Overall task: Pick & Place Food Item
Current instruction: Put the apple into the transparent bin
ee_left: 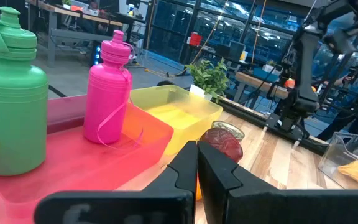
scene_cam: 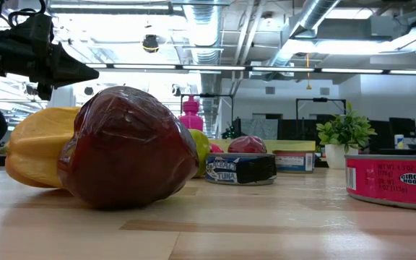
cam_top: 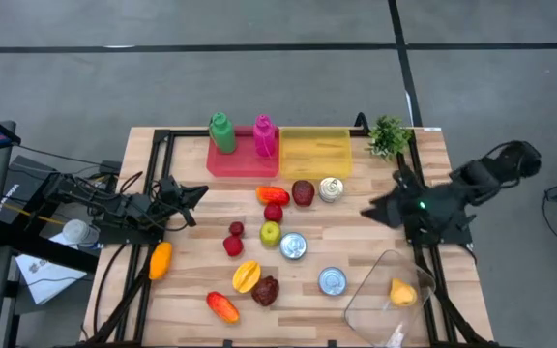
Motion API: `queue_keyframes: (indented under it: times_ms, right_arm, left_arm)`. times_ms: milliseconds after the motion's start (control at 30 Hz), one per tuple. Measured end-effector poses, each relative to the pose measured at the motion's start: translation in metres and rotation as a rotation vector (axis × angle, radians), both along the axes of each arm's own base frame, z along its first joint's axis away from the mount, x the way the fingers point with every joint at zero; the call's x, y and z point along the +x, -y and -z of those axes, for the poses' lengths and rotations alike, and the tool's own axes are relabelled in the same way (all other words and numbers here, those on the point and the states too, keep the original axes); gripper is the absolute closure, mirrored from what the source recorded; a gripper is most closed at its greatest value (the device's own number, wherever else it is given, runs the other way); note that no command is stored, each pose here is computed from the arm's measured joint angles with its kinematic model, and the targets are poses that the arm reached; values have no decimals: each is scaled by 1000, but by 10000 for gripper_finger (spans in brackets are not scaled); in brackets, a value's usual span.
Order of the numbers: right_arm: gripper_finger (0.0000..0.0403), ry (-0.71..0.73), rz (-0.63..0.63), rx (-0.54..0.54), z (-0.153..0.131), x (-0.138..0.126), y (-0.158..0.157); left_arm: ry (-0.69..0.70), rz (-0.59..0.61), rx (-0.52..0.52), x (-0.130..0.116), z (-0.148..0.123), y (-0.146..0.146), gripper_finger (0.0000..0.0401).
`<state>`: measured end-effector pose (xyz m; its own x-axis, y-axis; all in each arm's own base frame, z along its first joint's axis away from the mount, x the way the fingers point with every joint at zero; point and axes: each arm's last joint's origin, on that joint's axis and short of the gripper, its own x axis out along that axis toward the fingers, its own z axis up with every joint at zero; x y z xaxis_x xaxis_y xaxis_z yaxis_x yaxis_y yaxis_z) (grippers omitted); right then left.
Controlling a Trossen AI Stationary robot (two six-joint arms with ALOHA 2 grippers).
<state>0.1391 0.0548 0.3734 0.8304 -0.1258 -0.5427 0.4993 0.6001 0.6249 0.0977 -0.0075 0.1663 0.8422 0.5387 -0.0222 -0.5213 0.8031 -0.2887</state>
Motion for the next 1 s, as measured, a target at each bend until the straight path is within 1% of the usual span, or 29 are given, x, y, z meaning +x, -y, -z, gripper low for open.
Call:
queue_keyframes:
  times_ms: [100, 133, 233, 367, 467, 633, 800, 900, 1000]
  right_arm:
    - [22, -58, 65, -49, 2, 20, 15]
    - [22, -84, 86, -43, 3, 29, 20]
    - [22, -159, 110, 19, 6, 54, 36]
    - [22, -272, 67, 59, 17, 95, 53]
    - [22, -361, 39, 29, 28, 126, 64]
    - [22, -530, 34, -9, 47, 173, 88]
    - [22, -694, 22, -21, 71, 206, 107]
    - [22, -735, 25, -17, 88, 221, 115]
    - [22, -772, 31, -5, 103, 231, 121]
  left_arm:
    - [0, 0, 0, 0, 0, 0, 400]
    - [0, 0, 0, 0, 0, 0, 400]
    - [0, 1, 0, 0, 0, 0, 400]
    - [-1, 0, 0, 0, 0, 0, 400]
    - [0, 1, 0, 0, 0, 0, 400]
    - [-1, 0, 0, 0, 0, 0, 400]
    - [0, 1, 0, 0, 0, 0, 400]
    - [0, 0, 0, 0, 0, 0, 400]
    - [-1, 0, 0, 0, 0, 0, 400]
